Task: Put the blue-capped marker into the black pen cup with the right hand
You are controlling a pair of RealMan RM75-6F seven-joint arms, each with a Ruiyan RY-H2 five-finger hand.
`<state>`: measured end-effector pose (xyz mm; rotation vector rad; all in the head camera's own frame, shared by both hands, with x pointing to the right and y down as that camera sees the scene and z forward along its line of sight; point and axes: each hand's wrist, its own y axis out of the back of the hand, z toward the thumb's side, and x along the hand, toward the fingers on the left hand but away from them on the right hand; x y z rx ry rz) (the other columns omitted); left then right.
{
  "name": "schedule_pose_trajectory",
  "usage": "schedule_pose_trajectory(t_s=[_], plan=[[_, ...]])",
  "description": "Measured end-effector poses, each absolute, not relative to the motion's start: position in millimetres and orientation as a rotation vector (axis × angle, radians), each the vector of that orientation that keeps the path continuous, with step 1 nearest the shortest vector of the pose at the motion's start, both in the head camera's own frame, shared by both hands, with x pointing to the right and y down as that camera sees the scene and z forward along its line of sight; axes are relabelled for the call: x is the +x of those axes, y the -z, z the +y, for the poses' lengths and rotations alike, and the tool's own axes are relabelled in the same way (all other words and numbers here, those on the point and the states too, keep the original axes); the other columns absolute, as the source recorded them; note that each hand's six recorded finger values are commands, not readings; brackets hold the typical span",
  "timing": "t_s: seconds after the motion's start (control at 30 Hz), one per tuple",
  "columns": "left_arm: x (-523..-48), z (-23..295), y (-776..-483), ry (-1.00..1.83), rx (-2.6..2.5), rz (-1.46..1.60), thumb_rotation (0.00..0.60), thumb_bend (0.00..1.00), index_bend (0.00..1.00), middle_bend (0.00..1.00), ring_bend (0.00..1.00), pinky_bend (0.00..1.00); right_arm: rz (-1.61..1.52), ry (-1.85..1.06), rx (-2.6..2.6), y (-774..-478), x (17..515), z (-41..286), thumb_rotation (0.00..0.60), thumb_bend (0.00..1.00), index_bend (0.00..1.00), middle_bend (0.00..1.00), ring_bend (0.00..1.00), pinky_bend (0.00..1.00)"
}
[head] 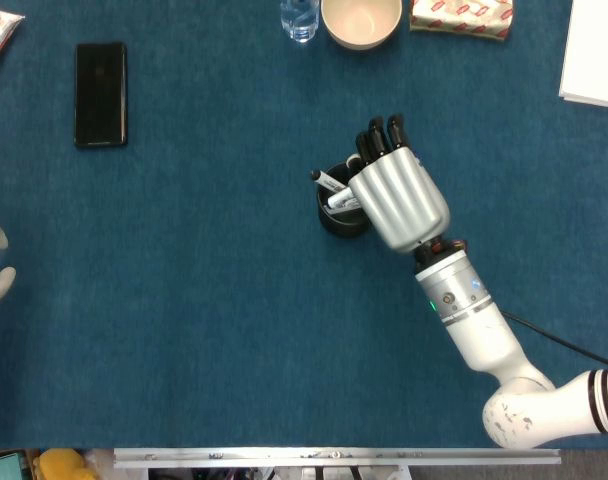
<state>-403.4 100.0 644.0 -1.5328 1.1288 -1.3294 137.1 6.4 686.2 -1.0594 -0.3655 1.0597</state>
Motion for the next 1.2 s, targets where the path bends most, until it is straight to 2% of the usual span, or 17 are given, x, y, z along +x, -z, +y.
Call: schedule_pose_trajectory(t_s=[0.53, 0.83, 1.2], plan=[[-403.9, 99.9, -643.2, 1.327, -1.531, 1.132, 0.6, 0.19, 0.52, 0.35, 0.28, 0.54, -0.376, -1.05, -1.065, -685.4, 138.7, 5.5, 0.6, 0.13, 0.21, 0.39, 0.25, 0.27], [-403.7, 100.1, -643.9, 1.331, -1.531, 1.127, 0.6, 0.19, 0.52, 0.35, 0.28, 0.54, -0.427, -1.029, -1.125, -672.9, 140.4, 7.3, 0.6, 0.11, 0.19, 0.39, 0.25, 0.27], [-402.3, 100.7, -645.6, 1.334, -1.53, 1.119, 0.6, 0.19, 0.52, 0.35, 0.28, 0.54, -0.511, -0.943, -1.153, -632.7, 141.0, 13.8, 0.6, 0.12, 0.19, 0.39, 0.25, 0.27]])
